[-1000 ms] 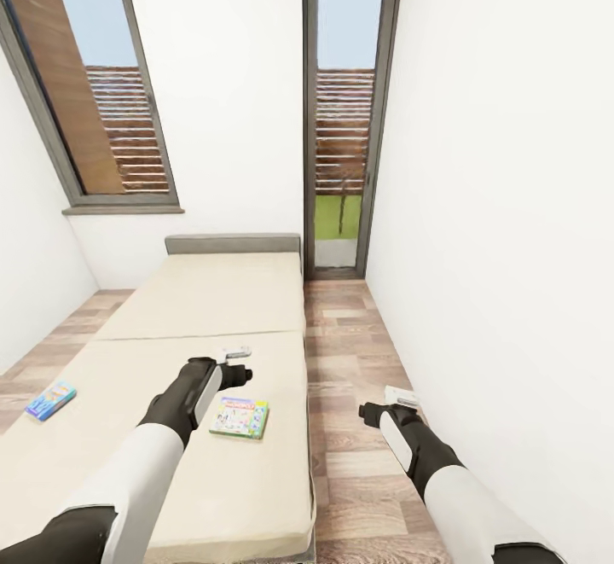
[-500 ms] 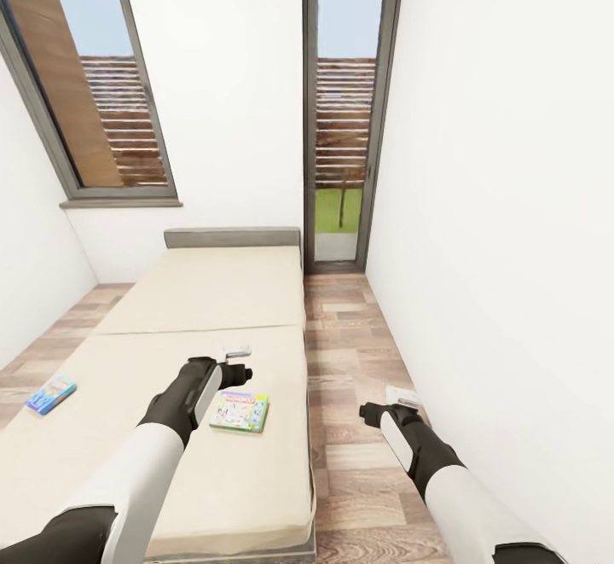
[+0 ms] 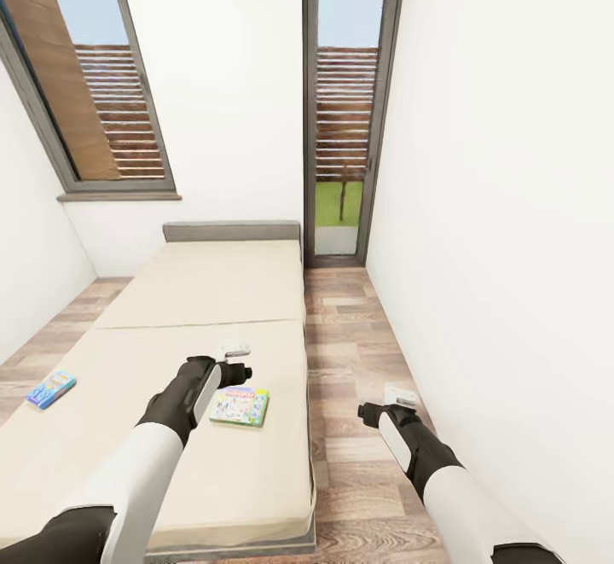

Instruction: Put all the toys in the child's room - the three board games (two on the bed and one on the table), the two jigsaw puzzles on the table, and the tennis ball on the table - inside the toy box on the table in the child's room.

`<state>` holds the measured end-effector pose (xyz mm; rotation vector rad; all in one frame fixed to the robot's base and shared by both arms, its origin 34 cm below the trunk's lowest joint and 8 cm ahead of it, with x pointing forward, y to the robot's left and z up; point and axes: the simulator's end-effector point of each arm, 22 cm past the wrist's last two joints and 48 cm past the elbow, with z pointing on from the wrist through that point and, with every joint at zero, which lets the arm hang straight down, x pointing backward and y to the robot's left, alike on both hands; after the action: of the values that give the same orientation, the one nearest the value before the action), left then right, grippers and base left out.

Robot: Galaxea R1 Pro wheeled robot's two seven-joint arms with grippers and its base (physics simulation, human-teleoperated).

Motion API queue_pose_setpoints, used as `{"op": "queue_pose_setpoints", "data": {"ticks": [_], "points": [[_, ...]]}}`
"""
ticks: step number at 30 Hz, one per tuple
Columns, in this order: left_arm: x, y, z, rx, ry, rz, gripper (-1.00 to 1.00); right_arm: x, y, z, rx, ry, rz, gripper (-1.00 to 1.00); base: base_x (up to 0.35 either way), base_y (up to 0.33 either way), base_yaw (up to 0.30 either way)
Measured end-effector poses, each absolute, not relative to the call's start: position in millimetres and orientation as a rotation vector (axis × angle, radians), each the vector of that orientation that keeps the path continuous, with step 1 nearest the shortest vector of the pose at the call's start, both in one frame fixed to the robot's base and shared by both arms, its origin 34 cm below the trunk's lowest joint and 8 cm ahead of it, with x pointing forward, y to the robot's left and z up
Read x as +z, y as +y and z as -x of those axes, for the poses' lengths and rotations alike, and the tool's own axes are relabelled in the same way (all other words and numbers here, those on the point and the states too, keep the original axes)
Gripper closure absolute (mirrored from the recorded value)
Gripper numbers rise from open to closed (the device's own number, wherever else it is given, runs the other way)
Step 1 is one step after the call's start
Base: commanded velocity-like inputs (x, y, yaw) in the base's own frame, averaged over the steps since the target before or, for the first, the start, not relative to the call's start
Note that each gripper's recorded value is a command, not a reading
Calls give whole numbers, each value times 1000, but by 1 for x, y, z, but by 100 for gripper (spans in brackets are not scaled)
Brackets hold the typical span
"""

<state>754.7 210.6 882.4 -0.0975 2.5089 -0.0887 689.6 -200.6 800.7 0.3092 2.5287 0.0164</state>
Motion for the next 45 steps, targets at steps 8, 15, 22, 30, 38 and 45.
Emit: {"op": "queue_pose_setpoints", "data": {"ticks": [8, 15, 22, 30, 38, 45], "points": [[877, 211, -756, -92, 2513, 98, -100, 793, -200, -686, 15, 2545, -309, -100, 0, 0, 0], [872, 212, -756, -92, 2517, 97, -100, 784, -200, -681, 25, 2575, -322, -100, 0, 0, 0], [867, 211, -756, -93, 2524, 96, -100, 776, -204, -677, 26, 2593, -331, -100, 0, 0, 0], [859, 211, -754, -90, 2536, 97, -100, 768, -207, -675, 19, 2606, -331, -100, 0, 0, 0], [851, 212, -753, -90, 2549, 99, -100, 763, -202, -673, 19, 2614, -319, -100, 0, 0, 0], [843, 212, -751, -91, 2560, 101, -100, 757, -201, -671, 14, 2625, -308, -100, 0, 0, 0]]}}
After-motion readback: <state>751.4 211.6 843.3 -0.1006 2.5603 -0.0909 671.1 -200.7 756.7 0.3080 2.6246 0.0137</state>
